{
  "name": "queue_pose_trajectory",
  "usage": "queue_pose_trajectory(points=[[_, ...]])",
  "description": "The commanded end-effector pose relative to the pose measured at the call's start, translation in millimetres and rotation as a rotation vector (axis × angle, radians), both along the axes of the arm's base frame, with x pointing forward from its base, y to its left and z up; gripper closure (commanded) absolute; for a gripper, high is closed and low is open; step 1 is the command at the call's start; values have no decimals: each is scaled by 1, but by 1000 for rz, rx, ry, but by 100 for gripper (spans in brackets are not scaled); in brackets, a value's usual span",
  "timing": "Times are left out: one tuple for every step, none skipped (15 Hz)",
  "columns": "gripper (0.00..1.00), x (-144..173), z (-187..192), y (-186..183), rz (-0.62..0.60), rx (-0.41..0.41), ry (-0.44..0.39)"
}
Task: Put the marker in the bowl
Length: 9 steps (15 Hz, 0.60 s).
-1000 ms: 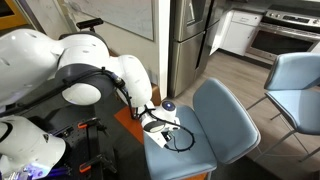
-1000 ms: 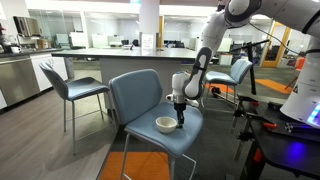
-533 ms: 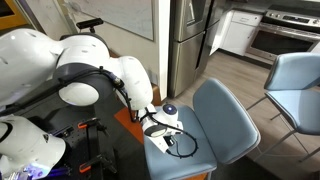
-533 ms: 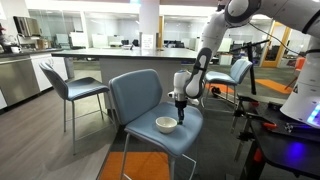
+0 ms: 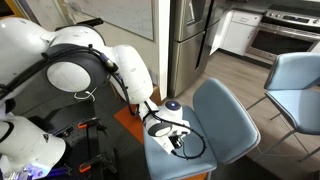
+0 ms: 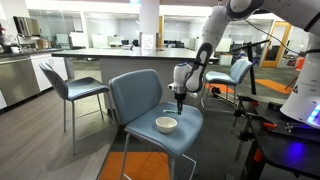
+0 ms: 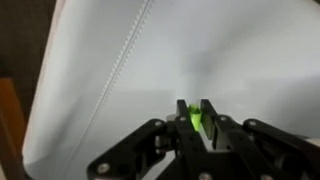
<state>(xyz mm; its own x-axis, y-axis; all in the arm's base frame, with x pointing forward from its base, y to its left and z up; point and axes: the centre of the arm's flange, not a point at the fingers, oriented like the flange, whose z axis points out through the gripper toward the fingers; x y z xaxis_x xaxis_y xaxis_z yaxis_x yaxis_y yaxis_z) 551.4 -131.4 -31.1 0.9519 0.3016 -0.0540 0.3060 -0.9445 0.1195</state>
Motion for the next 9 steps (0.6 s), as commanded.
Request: queue_pose_trajectory(points=[[95, -3, 23, 27, 89, 2, 35], [95, 0, 29, 35, 98, 7, 49], [95, 2, 33, 44, 111, 16, 63], [95, 5, 38, 53, 133, 23, 82], [95, 7, 41, 61, 157, 33, 94], [95, 12, 44, 69, 176, 35, 110], [95, 14, 46, 77, 183, 35, 122], [95, 16, 48, 85, 204, 47, 133], [95, 18, 48, 92, 226, 59, 146]])
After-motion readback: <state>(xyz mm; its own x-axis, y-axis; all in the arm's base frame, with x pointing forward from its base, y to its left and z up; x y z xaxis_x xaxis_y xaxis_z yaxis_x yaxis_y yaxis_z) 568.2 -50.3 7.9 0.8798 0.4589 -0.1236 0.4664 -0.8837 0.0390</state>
